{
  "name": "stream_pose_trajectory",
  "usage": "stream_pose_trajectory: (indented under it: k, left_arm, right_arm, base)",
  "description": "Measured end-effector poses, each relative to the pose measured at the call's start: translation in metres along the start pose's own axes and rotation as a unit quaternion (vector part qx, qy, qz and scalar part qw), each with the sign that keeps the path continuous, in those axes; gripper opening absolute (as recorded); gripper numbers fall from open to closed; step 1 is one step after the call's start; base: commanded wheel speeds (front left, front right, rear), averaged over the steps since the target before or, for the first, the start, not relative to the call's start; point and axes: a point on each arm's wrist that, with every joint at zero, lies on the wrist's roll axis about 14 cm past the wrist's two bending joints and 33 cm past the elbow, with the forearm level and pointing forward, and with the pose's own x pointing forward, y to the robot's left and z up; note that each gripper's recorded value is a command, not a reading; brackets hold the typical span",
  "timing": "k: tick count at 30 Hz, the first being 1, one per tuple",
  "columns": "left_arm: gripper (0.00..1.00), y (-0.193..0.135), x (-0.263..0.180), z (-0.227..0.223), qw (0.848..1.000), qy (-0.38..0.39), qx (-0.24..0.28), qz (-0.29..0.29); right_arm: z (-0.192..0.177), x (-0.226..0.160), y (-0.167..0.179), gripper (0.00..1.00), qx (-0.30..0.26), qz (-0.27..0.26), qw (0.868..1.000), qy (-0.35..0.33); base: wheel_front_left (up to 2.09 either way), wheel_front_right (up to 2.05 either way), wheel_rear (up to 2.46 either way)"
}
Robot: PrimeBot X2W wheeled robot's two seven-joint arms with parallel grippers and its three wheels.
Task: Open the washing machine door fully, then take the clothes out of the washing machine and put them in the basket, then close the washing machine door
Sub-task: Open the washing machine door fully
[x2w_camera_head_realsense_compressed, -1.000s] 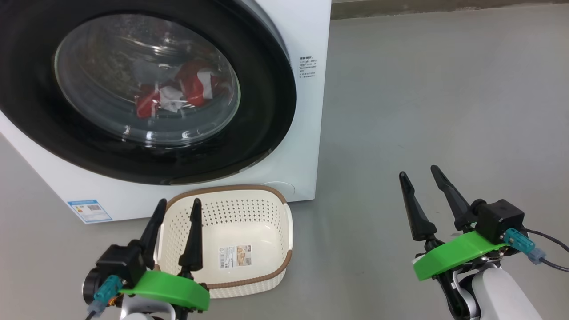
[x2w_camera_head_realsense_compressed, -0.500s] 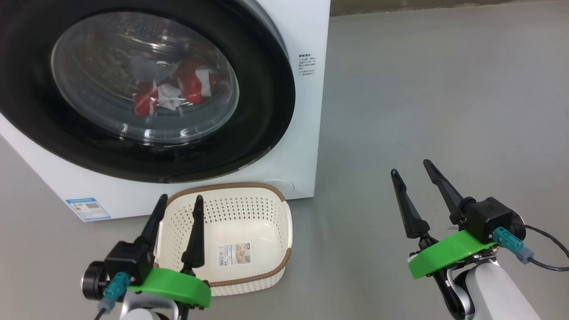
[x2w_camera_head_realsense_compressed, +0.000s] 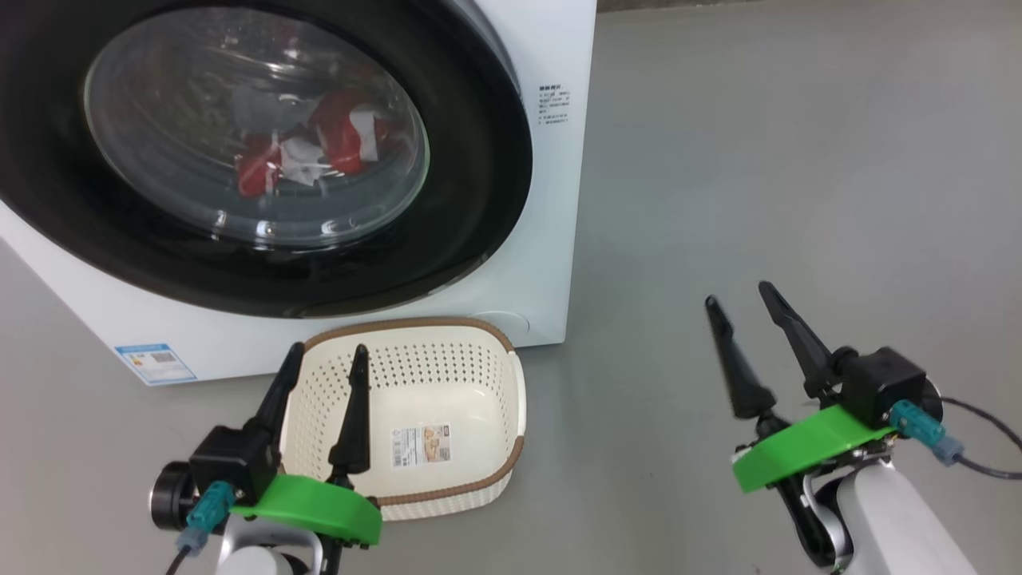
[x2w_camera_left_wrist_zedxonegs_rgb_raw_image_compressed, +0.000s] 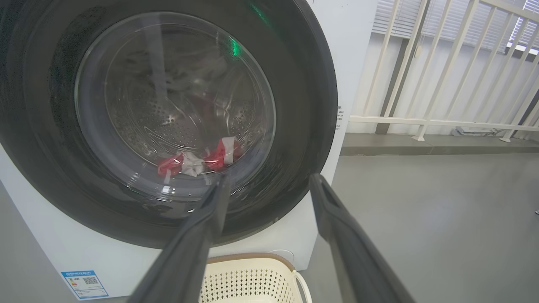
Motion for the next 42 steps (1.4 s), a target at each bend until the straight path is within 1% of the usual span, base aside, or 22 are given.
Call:
stream_pose_trajectory:
  k: [5, 9, 12, 15, 17, 21, 23, 24, 26, 28, 29, 34, 35, 38, 42]
  left_arm:
    - [1.00, 0.000, 0.008, 0.000, 1.000, -0.002, 0.000, -0.002]
    - [1.00, 0.001, 0.012, 0.002, 1.000, -0.007, -0.001, -0.002]
    - [1.00, 0.003, 0.016, 0.002, 1.000, -0.009, 0.000, 0.000]
    - [1.00, 0.003, 0.021, 0.002, 1.000, -0.013, -0.001, -0.001]
    - [1.00, 0.004, 0.027, 0.000, 1.000, -0.014, -0.001, -0.001]
    - [1.00, 0.005, 0.034, -0.008, 1.000, -0.008, -0.001, -0.001]
    - [1.00, 0.007, 0.038, -0.012, 1.000, -0.005, -0.001, 0.000]
    - [1.00, 0.008, 0.040, -0.013, 1.000, -0.004, -0.001, 0.001]
    - [1.00, 0.009, 0.044, -0.017, 1.000, -0.002, 0.000, 0.001]
    - [1.00, 0.010, 0.048, -0.021, 1.000, 0.001, 0.000, 0.002]
    - [1.00, 0.011, 0.049, -0.023, 1.000, 0.002, 0.000, 0.003]
    - [1.00, 0.019, 0.053, -0.037, 1.000, 0.016, 0.002, 0.014]
    - [1.00, 0.020, 0.053, -0.039, 1.000, 0.017, 0.002, 0.015]
    - [1.00, 0.024, 0.057, -0.040, 1.000, 0.016, 0.005, 0.022]
    - [1.00, 0.030, 0.056, -0.046, 0.999, 0.022, 0.008, 0.032]
  right_arm:
    - [0.006, 0.016, -0.001, 0.00, 0.026, 0.001, 1.000, -0.012]
    - [0.007, 0.028, -0.004, 0.00, 0.077, -0.007, 0.997, -0.019]
    - [0.006, 0.038, -0.006, 0.00, 0.139, -0.015, 0.990, -0.022]
    - [0.004, 0.051, -0.009, 0.00, 0.177, -0.016, 0.984, -0.021]
    - [0.007, 0.066, -0.013, 0.00, 0.224, -0.019, 0.974, -0.029]
    - [0.011, 0.087, -0.016, 0.00, 0.283, -0.016, 0.958, -0.040]
    - [0.011, 0.096, -0.018, 0.00, 0.321, -0.017, 0.946, -0.044]
    - [0.010, 0.101, -0.019, 0.00, 0.345, -0.020, 0.937, -0.046]
    - [0.008, 0.111, -0.020, 0.00, 0.399, -0.022, 0.916, -0.042]
    - [0.006, 0.120, -0.020, 0.00, 0.435, -0.017, 0.900, -0.034]
    - [0.005, 0.124, -0.021, 0.00, 0.447, -0.014, 0.894, -0.029]
    - [-0.007, 0.143, -0.015, 0.00, 0.515, 0.006, 0.857, 0.009]
    - [-0.010, 0.146, -0.014, 0.00, 0.524, 0.011, 0.851, 0.017]
    - [-0.015, 0.156, -0.010, 0.00, 0.557, 0.023, 0.829, 0.036]
    - [-0.019, 0.170, -0.003, 0.00, 0.600, 0.046, 0.797, 0.061]
  base:
    - [0.00, 0.00, 0.00]
    - [0.00, 0.00, 0.00]
    - [0.00, 0.00, 0.00]
    - [0.00, 0.00, 0.00]
    - [0.00, 0.00, 0.00]
    - [0.00, 0.00, 0.00]
    - [0.00, 0.00, 0.00]
    - [0.00, 0.00, 0.00]
    - [0.00, 0.00, 0.00]
    - [0.00, 0.00, 0.00]
    - [0.00, 0.00, 0.00]
    - [0.00, 0.00, 0.00]
    - [0.00, 0.00, 0.00]
    - [0.00, 0.00, 0.00]
    - [0.00, 0.00, 0.00]
